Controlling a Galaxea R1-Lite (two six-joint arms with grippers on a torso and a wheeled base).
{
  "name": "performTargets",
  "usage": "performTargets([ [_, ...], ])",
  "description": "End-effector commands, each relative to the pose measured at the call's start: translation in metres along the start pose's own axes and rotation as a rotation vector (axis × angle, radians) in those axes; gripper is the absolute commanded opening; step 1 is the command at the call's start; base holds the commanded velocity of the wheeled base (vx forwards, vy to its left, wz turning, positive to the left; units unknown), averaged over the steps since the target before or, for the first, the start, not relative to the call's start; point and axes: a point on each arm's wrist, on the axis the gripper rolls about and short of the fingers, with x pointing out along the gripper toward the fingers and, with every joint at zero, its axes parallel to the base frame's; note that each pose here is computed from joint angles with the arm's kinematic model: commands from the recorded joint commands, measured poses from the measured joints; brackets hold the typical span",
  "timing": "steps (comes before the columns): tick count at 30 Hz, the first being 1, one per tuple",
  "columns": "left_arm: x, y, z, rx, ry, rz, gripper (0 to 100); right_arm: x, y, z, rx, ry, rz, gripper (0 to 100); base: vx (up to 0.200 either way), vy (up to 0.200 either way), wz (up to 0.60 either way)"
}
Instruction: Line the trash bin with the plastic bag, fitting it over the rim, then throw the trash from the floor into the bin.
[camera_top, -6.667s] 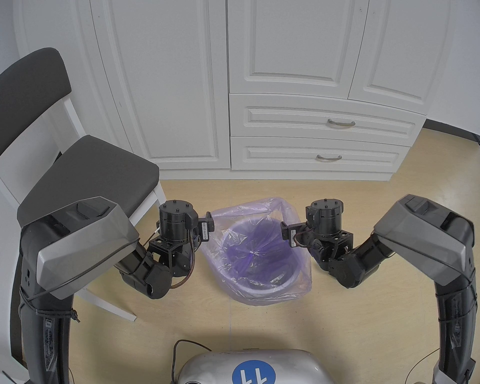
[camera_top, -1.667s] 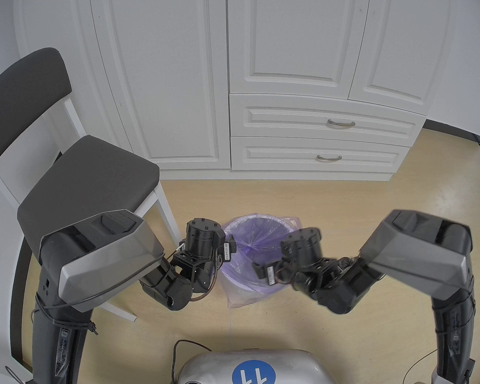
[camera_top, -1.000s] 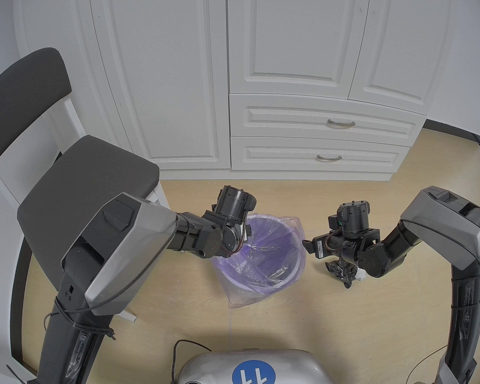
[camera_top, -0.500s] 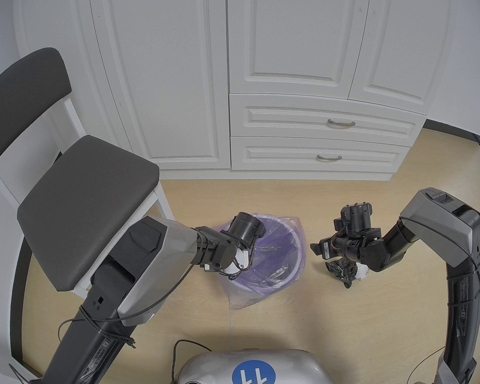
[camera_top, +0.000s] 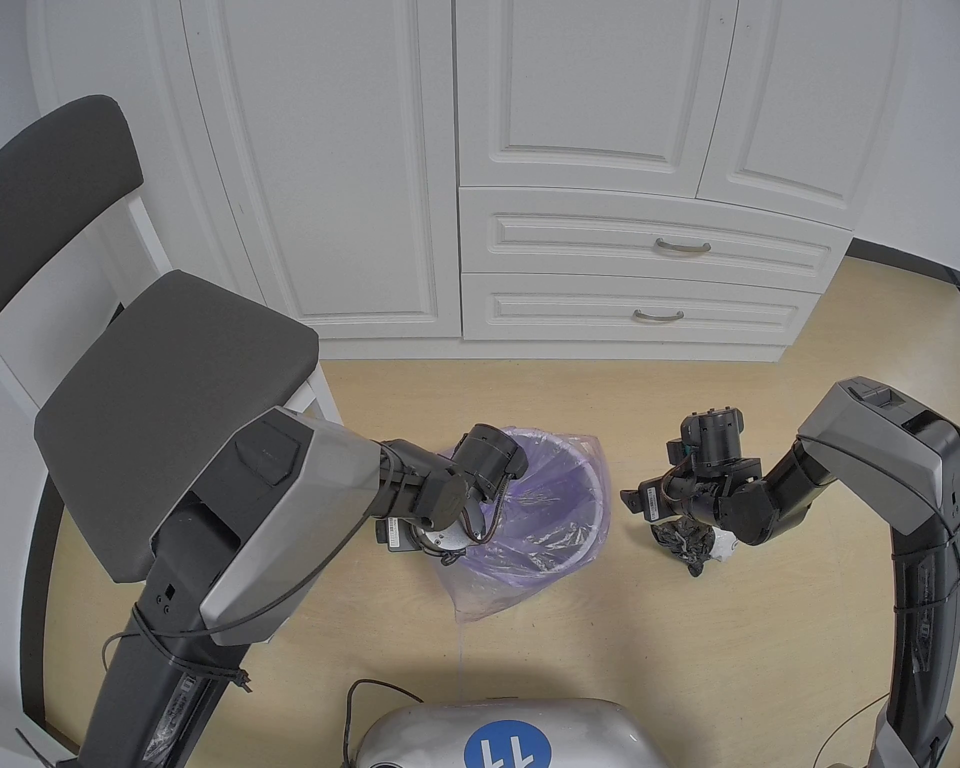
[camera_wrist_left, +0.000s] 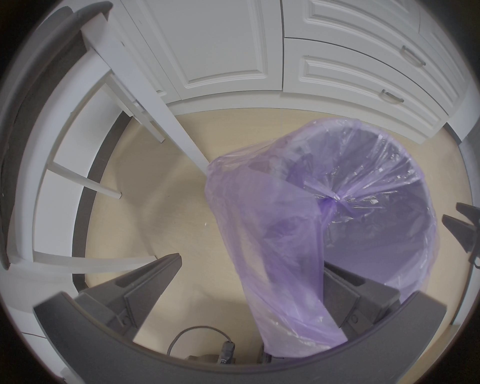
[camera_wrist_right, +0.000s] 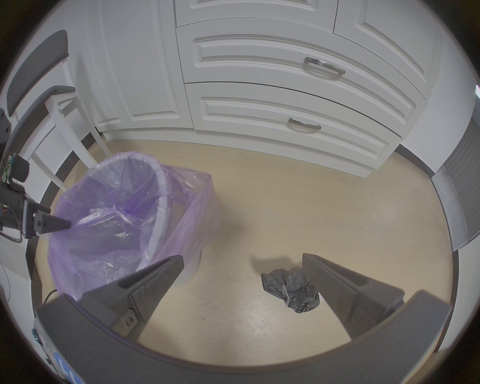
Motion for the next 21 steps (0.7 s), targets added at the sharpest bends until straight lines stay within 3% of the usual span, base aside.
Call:
performTargets([
  [1, -0.030, 0.007, 0.001, -0.013, -0.014, -0.026, 100, 0.000, 0.001, -0.001, -0.002, 0.002, 0.000, 100, 0.000, 0.000, 0.00],
  [21, -0.022, 0.031, -0.047, 0.006, -0.015, -0.040, 100, 0.005, 0.002, -0.006, -0.004, 0.012, 0.002, 100, 0.000, 0.000, 0.00],
])
